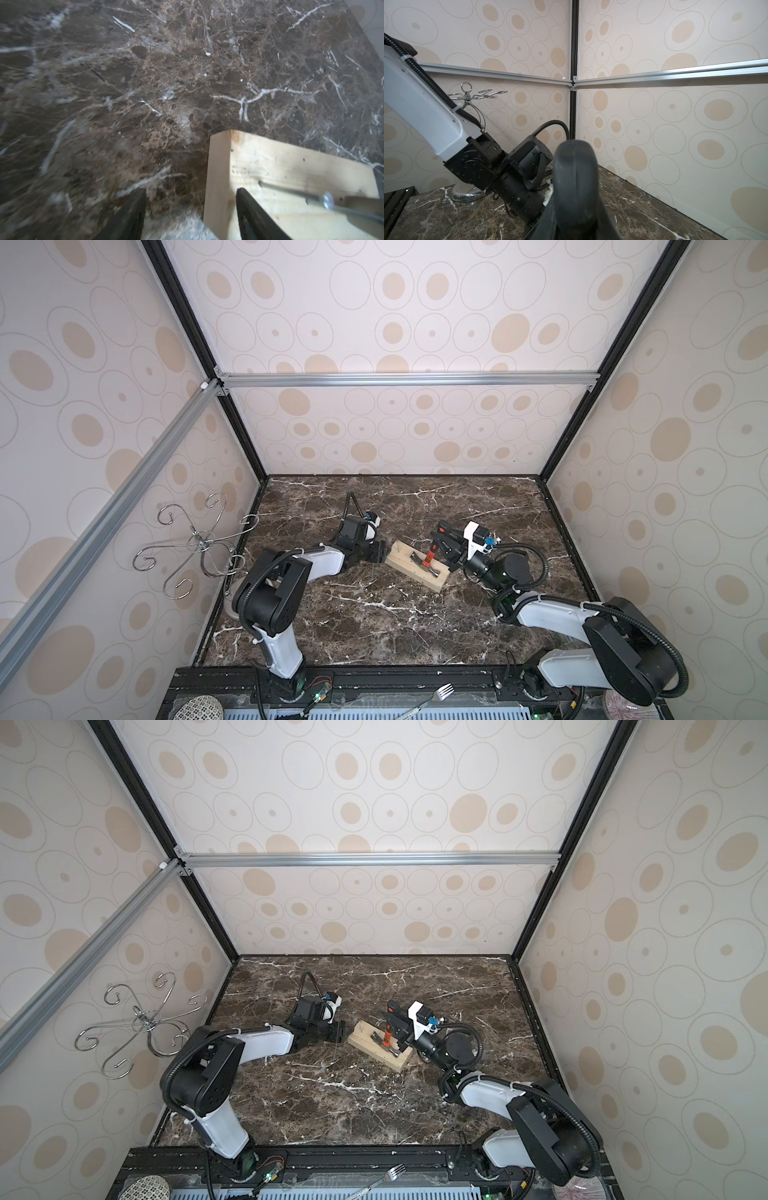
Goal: Use a claw hammer to pull out a nail
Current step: Remove the nail from the mounting plate.
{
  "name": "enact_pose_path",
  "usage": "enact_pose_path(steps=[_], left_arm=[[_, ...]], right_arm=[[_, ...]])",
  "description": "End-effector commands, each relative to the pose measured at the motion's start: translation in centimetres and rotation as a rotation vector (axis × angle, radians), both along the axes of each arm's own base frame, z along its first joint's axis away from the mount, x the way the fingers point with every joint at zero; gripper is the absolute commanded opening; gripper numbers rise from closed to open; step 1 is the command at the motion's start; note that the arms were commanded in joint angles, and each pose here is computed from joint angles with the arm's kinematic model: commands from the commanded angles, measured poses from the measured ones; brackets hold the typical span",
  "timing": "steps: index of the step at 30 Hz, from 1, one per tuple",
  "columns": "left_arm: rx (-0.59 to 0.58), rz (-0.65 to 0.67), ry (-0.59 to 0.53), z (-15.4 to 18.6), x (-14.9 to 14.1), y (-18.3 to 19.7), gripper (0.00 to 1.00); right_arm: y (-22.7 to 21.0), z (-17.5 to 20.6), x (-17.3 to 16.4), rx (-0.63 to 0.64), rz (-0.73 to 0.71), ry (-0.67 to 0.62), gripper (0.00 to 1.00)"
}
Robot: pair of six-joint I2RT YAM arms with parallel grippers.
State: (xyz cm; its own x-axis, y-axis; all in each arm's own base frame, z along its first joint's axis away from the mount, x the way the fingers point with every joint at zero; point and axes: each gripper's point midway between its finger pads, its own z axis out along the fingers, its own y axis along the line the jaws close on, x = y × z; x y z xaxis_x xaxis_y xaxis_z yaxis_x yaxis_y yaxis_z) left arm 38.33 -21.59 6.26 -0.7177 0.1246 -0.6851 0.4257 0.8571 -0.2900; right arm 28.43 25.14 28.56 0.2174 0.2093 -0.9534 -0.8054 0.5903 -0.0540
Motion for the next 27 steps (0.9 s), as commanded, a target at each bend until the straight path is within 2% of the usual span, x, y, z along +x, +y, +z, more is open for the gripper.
enact_pose_path(steps=[1, 4, 7, 9, 14, 20, 27], left_arm=[[0.016, -0.066, -0.220, 5.6, 0.6, -0.3, 0.69], [0.011, -0.151, -0.383, 9.5, 0.0, -0.9, 0.69], [0.024, -0.231, -0.516, 11.8, -1.5, -1.4, 0.69], [0.059, -0.190, -0.609, 13.2, -2.0, -0.8, 0.70], [0.086, -0.306, -0.880, 15.9, -6.1, -1.5, 0.75], [0.069, -0.477, -0.959, 15.9, -9.0, -3.4, 0.75], [0.041, -0.550, -0.975, 15.9, -8.2, -5.4, 0.68]], right_arm=[[1.1, -0.6, 0.2, -0.029, 0.050, 0.052, 0.00], [1.8, -0.5, 0.5, -0.061, 0.070, 0.051, 0.00], [2.4, -0.1, 0.8, -0.074, 0.092, 0.036, 0.00], [2.7, 0.3, 1.1, -0.071, 0.101, 0.031, 0.00], [3.9, 1.1, 1.6, -0.056, 0.163, -0.007, 0.00], [4.5, 1.8, 3.2, -0.002, 0.212, -0.028, 0.00], [5.6, 2.1, 4.5, -0.005, 0.248, -0.037, 0.00]])
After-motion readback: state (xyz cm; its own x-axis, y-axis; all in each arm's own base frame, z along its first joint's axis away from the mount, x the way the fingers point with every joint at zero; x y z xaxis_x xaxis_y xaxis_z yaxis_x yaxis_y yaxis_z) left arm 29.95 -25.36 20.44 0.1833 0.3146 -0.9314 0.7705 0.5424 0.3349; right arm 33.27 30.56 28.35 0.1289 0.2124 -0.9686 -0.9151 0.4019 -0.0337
